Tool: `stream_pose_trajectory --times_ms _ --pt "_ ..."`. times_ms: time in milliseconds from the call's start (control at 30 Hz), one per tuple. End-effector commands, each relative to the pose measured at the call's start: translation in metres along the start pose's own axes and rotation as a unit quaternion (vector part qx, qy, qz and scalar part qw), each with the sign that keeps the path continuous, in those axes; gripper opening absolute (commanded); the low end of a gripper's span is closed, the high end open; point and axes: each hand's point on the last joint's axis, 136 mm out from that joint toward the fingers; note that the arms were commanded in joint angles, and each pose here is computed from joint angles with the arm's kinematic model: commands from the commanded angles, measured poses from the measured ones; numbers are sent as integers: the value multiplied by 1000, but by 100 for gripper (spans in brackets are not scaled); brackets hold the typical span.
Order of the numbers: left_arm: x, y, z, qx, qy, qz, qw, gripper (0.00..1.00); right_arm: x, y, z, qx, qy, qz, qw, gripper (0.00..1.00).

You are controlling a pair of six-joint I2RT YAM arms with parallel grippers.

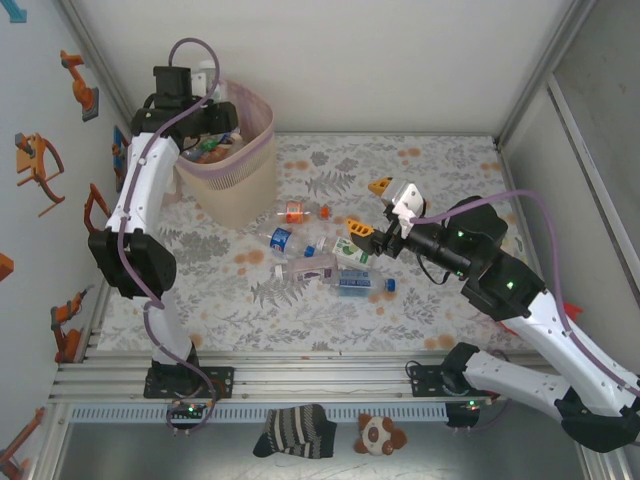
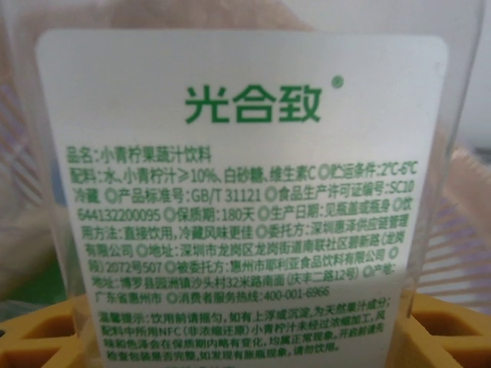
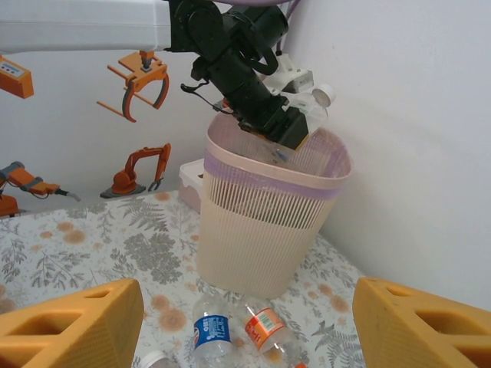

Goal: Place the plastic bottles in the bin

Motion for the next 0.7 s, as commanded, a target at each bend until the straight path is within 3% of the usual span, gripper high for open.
stream_pose_trajectory --times_ms 0,167,333,667 --pt "-13 2 19 -29 129 -38 990 52 -4 5 17 -24 4 -10 1000 71" --pt "-5 -6 21 -35 239 -15 970 47 -4 5 15 -19 5 -10 1000 71" --pt "-9 -24 16 -23 306 -19 952 47 -5 9 16 -22 2 -15 1000 71" --pt "-17 -51 6 5 337 -9 942 53 -5 13 15 -21 3 -19 1000 71"
Point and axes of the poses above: each hand's point on the last joint's axis, 136 mm out from that joint toward the fingers, its own y axis back along the fingers, its own x axis along the line the jaws close on, z = x × y, and after that the axes turned 6 degrees about -y, right-handed
